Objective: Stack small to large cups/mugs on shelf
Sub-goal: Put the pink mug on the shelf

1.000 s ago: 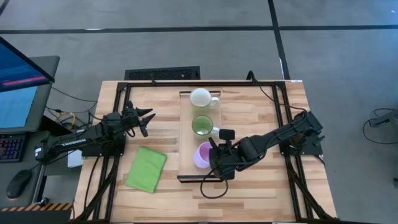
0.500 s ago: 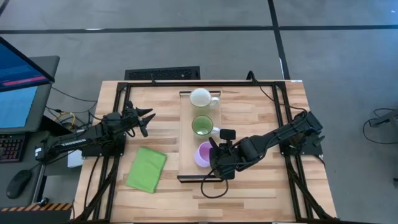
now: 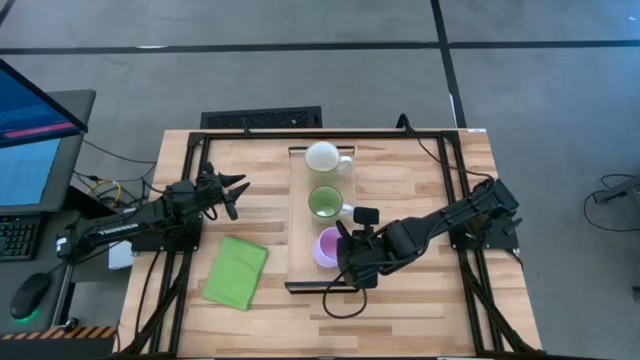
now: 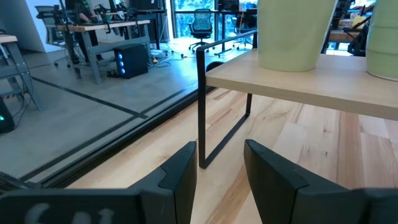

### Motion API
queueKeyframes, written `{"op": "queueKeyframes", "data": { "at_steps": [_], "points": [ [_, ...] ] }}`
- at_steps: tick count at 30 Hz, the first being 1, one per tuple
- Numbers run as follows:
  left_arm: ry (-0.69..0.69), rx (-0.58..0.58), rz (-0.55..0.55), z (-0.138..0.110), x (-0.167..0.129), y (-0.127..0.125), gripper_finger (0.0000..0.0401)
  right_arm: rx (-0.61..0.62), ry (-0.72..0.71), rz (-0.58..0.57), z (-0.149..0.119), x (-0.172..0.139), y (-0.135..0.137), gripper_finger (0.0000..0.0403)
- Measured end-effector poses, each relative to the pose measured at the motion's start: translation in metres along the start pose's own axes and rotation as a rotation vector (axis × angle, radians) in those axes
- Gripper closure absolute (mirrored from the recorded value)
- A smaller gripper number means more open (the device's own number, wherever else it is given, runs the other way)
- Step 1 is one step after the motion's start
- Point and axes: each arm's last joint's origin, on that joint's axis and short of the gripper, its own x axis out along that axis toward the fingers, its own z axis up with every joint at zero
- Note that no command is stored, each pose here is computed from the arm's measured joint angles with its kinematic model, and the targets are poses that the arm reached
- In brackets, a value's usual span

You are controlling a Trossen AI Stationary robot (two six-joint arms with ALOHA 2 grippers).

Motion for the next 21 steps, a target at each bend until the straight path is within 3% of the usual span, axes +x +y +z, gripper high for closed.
{"op": "queueKeyframes", "data": {
  "at_steps": [21],
  "points": [
    [0.000, 0.000, 0.000, 0.0001, 0.0000, 0.0000, 0.0275, -0.009, -0.002, -0.001, 0.0001, -0.0002, -0.0001, 0.0241]
  ]
}}
